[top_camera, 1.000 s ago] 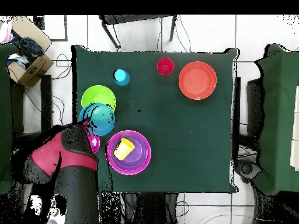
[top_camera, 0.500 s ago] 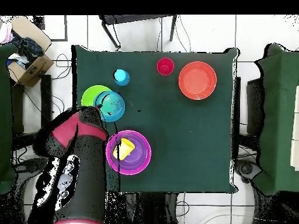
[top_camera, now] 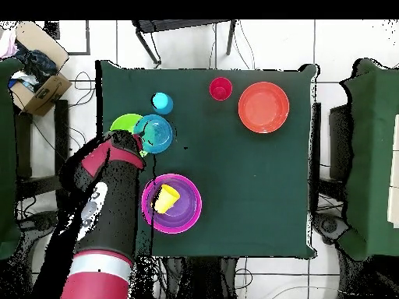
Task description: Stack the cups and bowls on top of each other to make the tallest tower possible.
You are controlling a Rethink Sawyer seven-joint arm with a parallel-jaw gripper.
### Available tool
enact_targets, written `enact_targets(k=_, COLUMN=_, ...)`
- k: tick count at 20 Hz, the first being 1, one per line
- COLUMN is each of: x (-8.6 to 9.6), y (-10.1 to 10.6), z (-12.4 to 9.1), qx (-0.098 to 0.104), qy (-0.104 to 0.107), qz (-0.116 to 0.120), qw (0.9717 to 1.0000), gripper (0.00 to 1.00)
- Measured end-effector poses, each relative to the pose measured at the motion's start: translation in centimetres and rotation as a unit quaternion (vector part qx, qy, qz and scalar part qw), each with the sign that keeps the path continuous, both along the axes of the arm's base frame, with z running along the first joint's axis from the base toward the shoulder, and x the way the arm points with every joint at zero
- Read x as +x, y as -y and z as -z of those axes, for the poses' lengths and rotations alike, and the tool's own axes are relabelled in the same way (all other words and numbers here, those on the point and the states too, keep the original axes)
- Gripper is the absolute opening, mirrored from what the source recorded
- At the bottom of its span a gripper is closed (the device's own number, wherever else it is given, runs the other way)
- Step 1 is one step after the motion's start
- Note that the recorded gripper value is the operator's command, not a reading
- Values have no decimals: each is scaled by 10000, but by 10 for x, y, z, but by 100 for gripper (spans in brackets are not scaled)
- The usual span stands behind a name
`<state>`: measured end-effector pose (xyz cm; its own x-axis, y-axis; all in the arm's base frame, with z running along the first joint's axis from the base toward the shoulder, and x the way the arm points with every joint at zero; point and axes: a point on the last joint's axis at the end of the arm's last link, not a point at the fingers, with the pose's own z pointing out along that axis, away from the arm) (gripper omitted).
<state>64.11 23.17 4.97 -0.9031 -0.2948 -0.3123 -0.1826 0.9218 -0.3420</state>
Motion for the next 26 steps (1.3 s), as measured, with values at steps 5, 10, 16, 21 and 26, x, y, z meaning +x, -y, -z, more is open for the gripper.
enact_targets(k=5, x=-2, y=-20, z=23, qx=21, qy=-2, qz=172, qw=9998, gripper=0)
enact_targets(k=10, x=-7, y=-51, z=39, qx=188, qy=36, qz=417, qw=9989, gripper=0)
enact_targets(k=16, x=-9, y=-76, z=52, qx=355, qy=75, qz=648, qw=9972, gripper=0)
enact_targets(k=21, x=-3, y=-81, z=64, qx=395, qy=102, qz=742, qw=9964, gripper=100)
enact_targets(k=26, x=5, y=-76, z=71, qx=342, qy=184, qz=731, qw=9966, gripper=100)
